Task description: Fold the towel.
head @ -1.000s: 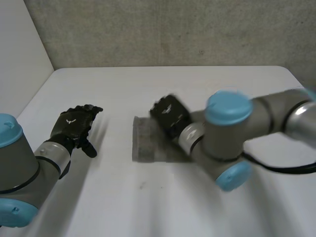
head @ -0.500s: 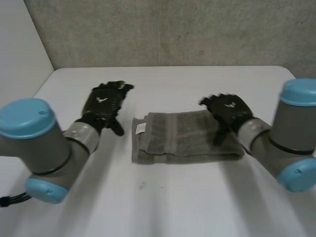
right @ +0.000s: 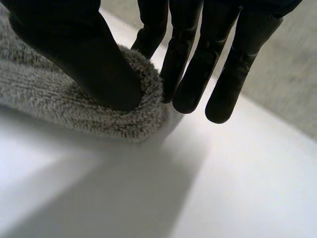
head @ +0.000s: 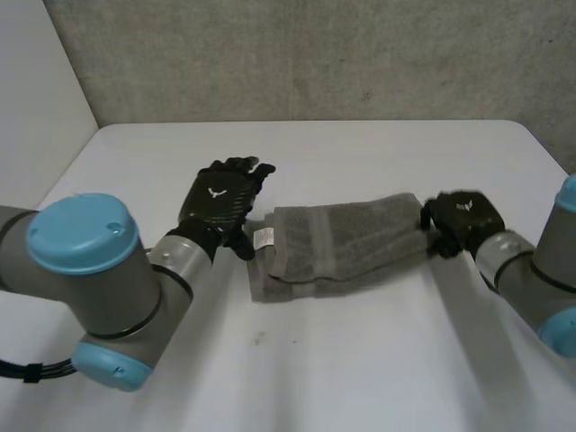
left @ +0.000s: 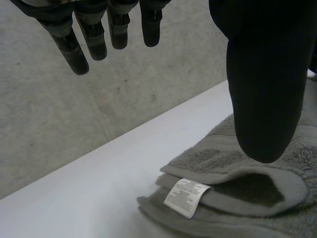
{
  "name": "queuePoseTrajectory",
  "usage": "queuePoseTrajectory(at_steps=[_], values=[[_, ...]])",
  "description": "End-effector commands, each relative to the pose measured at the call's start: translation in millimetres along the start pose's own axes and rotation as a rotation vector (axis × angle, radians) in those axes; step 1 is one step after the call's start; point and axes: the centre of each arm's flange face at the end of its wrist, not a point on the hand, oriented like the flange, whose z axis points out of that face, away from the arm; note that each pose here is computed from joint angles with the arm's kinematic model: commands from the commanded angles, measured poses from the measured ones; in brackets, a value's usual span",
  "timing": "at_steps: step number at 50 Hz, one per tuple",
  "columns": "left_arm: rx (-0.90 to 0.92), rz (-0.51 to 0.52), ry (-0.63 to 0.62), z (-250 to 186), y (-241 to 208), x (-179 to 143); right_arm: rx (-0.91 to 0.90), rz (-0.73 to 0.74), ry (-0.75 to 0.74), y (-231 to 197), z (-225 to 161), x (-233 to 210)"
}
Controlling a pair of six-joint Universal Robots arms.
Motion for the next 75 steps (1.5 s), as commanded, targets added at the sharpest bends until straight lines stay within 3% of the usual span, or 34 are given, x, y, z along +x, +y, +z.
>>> queuePoseTrajectory(at_steps=[1, 9, 14, 18, 25, 28, 32, 36, 40, 49, 57, 60, 66, 71, 75], values=[[-0.013, -0.005, -0.061, -22.6, -4.9, -20.7, 0.217, -0.005, -0.138, -74.5, 5.6, -56.9], [-0.024, -0.012, -0.185, -49.6, -6.9, -51.9, 0.202, -0.048, -0.49, -74.6, -5.4, -178.9], [-0.03, -0.013, -0.198, -54.8, -4.5, -55.7, 0.112, -0.063, -0.585, -44.9, -9.5, -208.1], [-0.023, -0.013, -0.202, -53.3, -5.9, -57.2, 0.115, -0.065, -0.586, -45.7, -9.3, -209.3], [0.042, -0.006, -0.206, -34.9, -17.0, -61.3, 0.205, 0.026, -0.528, -95.1, -24.3, -183.0], [0.063, -0.008, -0.188, -22.8, -22.0, -56.7, 0.199, 0.104, -0.43, -103.9, -19.5, -143.1], [0.065, -0.1, -0.116, -4.5, -24.2, -34.2, 0.18, 0.163, -0.353, -104.1, -17.3, -118.6], [-0.01, -0.202, -0.063, 10.6, -13.0, -16.6, 0.138, 0.23, -0.292, -94.8, -10.1, -105.7], [-0.071, -0.234, -0.028, 20.1, -0.3, -1.9, 0.061, 0.241, -0.287, -71.3, 2.4, -108.7], [-0.263, -0.224, -0.044, 38.1, 59.0, 12.4, -0.063, 0.254, -0.283, -38.5, 24.2, -109.6], [-0.344, -0.212, -0.089, 28.1, 69.3, 7.3, -0.09, 0.241, -0.303, -22.1, 41.5, -113.5], [-0.324, -0.212, -0.091, 22.8, 53.4, 5.6, -0.074, 0.241, -0.296, -28.0, 42.5, -108.7], [-0.175, -0.22, -0.092, 11.9, -10.0, -1.4, 0.075, 0.226, -0.26, -90.2, 19.3, -88.0], [0.02, -0.229, -0.107, -14.1, -93.0, -15.4, 0.267, 0.226, -0.156, -162.9, -25.5, -44.9], [0.097, -0.23, -0.143, -32.6, -128.4, -31.6, 0.349, 0.233, -0.054, -191.3, -51.8, -19.9]])
